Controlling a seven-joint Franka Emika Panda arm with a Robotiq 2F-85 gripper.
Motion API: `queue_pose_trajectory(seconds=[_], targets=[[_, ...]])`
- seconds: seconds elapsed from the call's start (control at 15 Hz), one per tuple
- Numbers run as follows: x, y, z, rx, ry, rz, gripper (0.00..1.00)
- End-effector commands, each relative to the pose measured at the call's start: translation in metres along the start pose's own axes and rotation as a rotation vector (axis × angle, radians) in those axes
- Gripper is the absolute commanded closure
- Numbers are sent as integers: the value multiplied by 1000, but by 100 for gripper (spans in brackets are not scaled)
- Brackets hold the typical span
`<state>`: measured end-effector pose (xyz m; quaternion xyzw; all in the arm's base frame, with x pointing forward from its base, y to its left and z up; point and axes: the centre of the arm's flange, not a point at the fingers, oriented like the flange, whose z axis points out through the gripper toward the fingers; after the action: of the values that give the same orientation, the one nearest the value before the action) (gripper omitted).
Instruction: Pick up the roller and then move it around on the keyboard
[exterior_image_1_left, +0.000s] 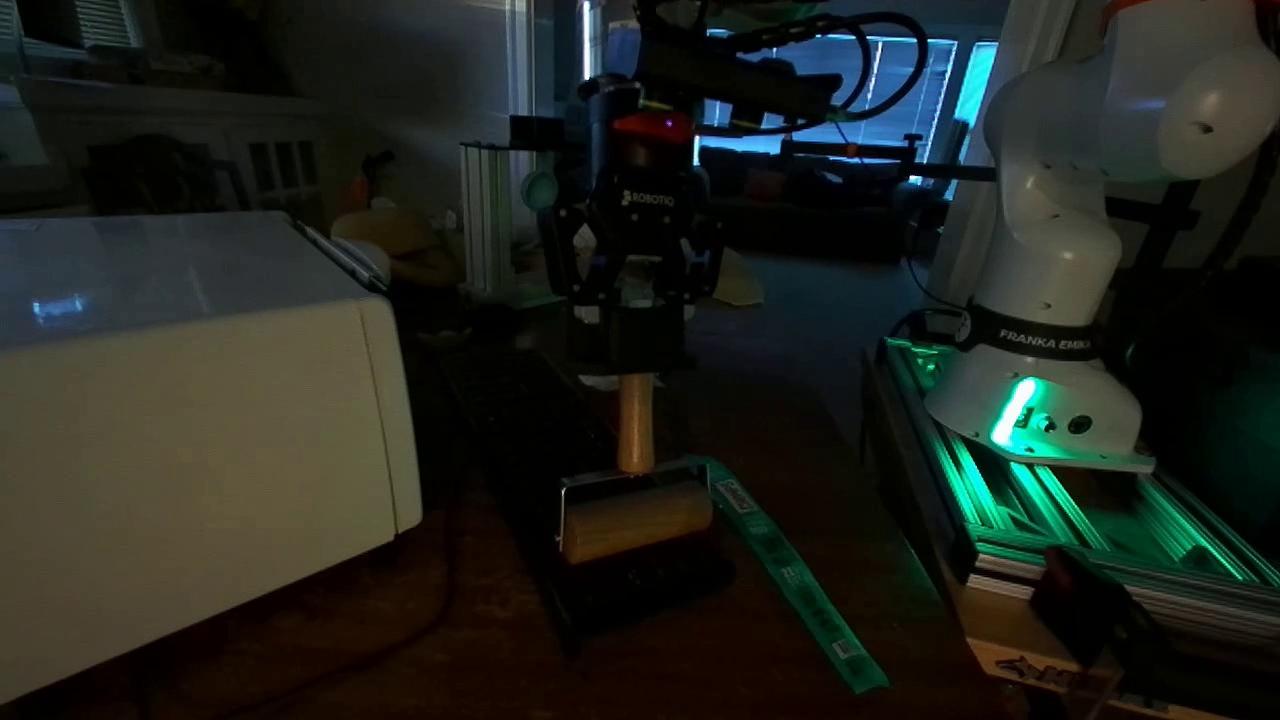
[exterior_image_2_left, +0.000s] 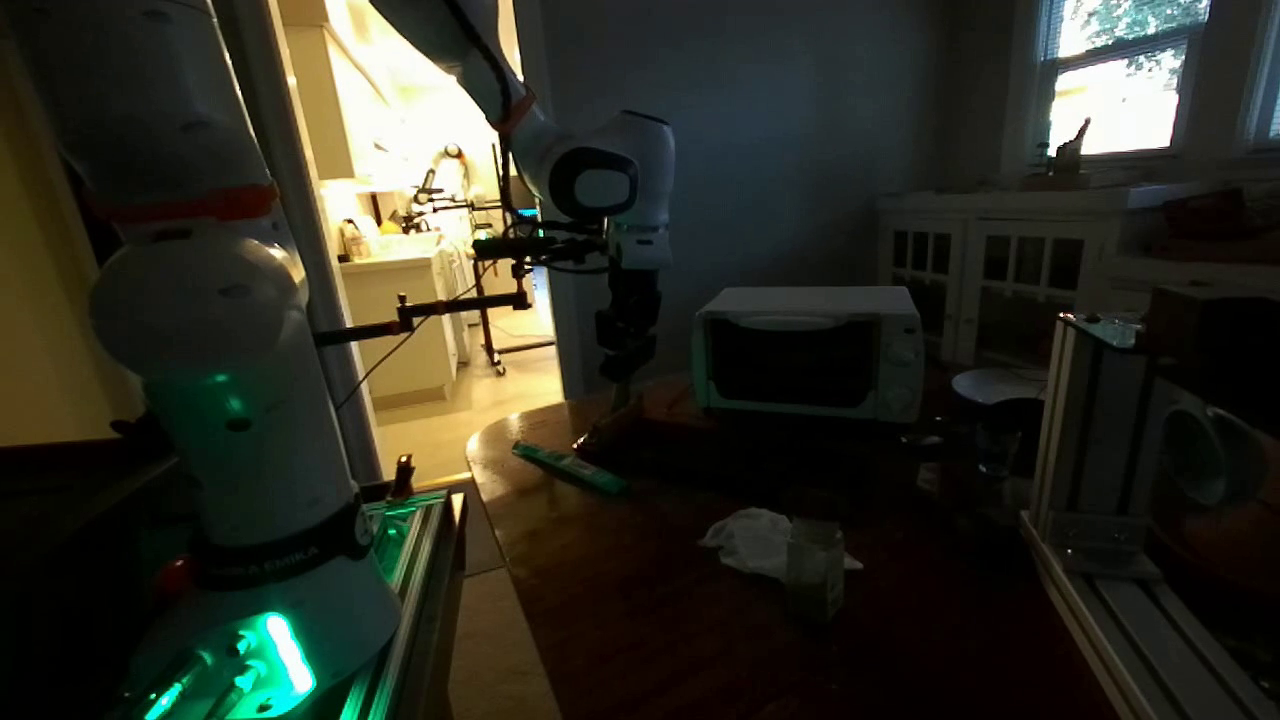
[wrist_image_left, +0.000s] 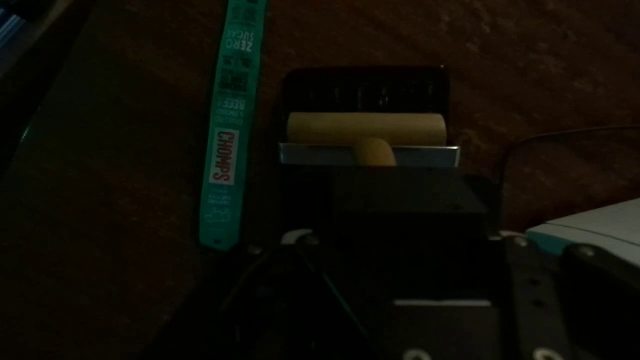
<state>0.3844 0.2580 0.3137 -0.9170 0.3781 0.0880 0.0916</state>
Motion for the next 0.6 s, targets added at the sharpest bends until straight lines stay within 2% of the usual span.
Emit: queue_pose_trajectory(seconds=[0.0,0.53], targets=[[14,8,-3,-1,-4,5,67],[62,16,-11,-6,14,39,67]])
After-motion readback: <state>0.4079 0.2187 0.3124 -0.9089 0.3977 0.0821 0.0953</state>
